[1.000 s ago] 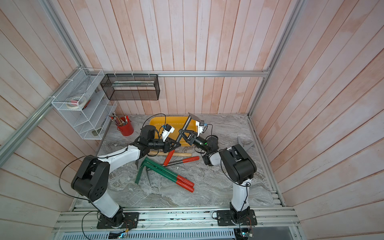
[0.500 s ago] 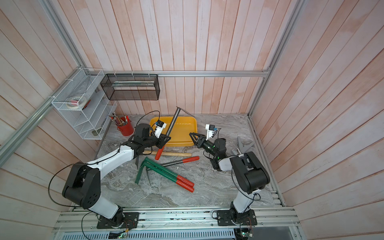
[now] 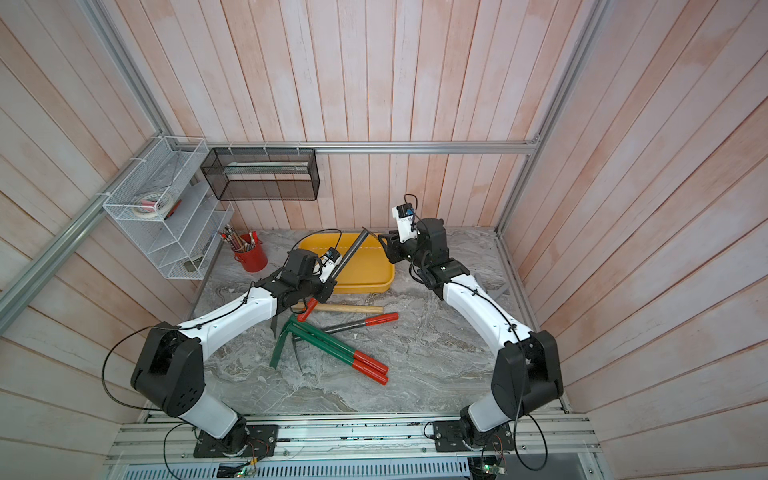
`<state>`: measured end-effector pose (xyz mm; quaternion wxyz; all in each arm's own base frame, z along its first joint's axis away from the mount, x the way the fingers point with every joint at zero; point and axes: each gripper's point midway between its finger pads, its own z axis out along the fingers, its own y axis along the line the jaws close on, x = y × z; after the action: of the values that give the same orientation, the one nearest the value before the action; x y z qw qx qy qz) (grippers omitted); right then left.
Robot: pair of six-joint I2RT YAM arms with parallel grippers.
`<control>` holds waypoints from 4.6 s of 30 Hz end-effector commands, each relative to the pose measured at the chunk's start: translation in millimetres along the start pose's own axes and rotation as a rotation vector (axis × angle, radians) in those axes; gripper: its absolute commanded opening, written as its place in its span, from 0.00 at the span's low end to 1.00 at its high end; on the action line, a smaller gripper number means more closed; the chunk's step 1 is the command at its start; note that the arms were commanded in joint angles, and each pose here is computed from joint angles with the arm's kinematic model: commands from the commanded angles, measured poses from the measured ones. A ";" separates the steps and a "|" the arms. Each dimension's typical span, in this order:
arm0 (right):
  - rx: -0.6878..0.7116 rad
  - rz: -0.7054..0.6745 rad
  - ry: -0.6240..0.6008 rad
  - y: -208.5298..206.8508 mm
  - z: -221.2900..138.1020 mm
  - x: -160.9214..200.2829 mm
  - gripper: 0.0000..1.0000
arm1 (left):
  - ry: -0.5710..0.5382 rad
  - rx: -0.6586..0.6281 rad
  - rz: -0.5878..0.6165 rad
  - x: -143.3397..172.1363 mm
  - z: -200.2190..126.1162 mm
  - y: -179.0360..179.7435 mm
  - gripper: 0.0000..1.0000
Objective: Put the small hoe into the storage box
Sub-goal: Place the hoe in the storage box, then pick up the hoe from the center of the board.
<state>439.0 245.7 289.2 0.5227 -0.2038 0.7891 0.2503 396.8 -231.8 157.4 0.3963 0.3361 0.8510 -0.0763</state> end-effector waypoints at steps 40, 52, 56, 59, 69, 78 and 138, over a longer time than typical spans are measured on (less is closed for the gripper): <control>0.319 0.178 0.155 -72.9 134.2 36.4 0.00 | -0.453 -0.150 -0.163 -76.8 -115.9 49.8 1.00; 0.416 0.235 0.227 -105.0 164.9 81.1 0.00 | -0.484 -0.125 -0.212 -70.6 -126.5 56.5 1.00; 0.429 0.257 0.243 -114.7 170.0 99.0 0.00 | -0.499 -0.097 -0.204 -72.2 -129.8 51.7 1.00; 0.438 0.266 0.247 -120.6 172.9 107.6 0.00 | -0.530 -0.080 -0.196 -73.3 -136.4 47.3 1.00; 0.441 0.274 0.253 -126.8 183.8 123.2 0.00 | -0.509 -0.051 -0.214 -66.6 -126.0 44.0 1.00; 0.439 0.252 0.234 -125.6 179.7 112.4 0.21 | -0.498 -0.035 -0.224 -61.8 -118.9 41.6 1.00; -0.270 -0.175 0.579 207.2 71.2 269.7 0.35 | -0.555 -0.062 -0.702 10.3 -109.3 126.0 1.00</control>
<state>262.5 439.6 65.2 0.2692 -0.4053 0.8327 0.2643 407.7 -91.6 240.2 0.5656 -0.0210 0.7759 -0.2785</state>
